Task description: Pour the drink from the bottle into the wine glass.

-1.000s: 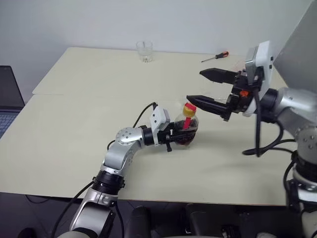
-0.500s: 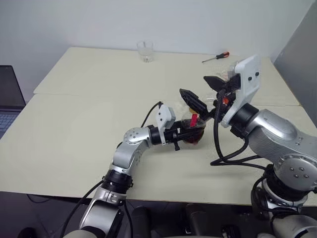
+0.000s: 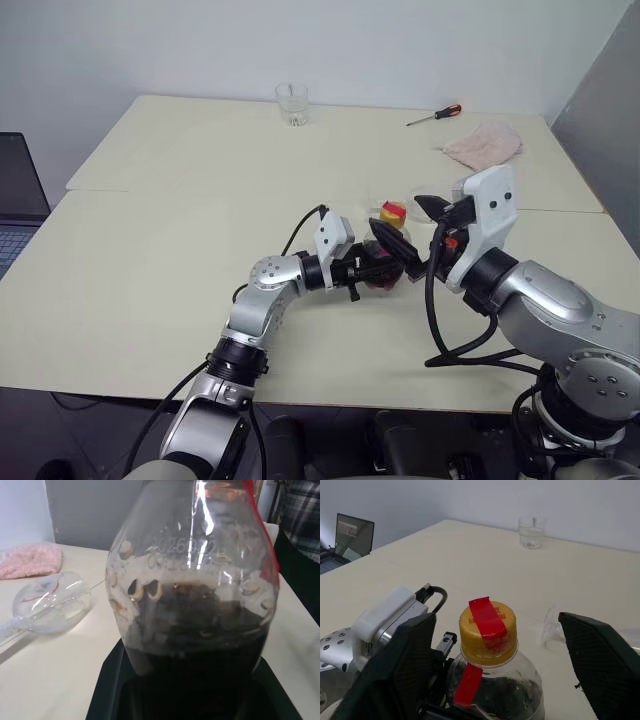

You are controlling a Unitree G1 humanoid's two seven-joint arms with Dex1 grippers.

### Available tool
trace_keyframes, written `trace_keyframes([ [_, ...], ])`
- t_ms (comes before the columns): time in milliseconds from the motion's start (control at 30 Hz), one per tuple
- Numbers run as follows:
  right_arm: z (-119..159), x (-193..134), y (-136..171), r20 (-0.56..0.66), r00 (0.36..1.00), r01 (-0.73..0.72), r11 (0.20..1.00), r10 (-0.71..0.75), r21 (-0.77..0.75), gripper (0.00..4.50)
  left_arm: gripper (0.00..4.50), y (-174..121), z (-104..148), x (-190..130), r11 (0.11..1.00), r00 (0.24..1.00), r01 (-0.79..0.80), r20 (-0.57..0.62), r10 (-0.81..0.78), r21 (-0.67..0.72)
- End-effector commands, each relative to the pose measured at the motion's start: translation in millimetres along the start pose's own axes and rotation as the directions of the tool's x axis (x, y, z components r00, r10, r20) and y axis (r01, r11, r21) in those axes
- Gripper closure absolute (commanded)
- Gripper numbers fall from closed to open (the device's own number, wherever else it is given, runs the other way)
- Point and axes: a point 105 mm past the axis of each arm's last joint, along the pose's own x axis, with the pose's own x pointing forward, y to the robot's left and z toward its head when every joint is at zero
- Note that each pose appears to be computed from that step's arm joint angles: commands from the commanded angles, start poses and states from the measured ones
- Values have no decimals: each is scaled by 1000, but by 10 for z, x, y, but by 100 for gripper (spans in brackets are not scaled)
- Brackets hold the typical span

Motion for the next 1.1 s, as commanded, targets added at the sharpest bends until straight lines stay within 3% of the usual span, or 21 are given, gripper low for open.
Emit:
trace_keyframes([
  [33,131,-38,58,67,998,-13,1000,15,-25,168,331,-6,159,55,998,999,20,40,-23,62],
  [200,128,-21,79,65,998,-22,999,24,-26,330,331,-7,157,55,998,999,21,39,-23,64],
  [367,136,-2,110,64,997,-49,998,51,-30,329,331,-6,158,52,998,999,18,39,-21,65],
  [567,162,-5,4,25,983,-180,978,184,-102,329,331,-16,164,38,998,999,17,35,-19,62],
  [800,158,-29,-163,-61,904,-428,884,424,-187,329,335,16,175,-58,998,1000,-16,17,15,57],
  [1100,75,10,-284,-161,792,-611,757,590,-233,329,336,-20,169,-139,997,998,-61,4,61,40],
])
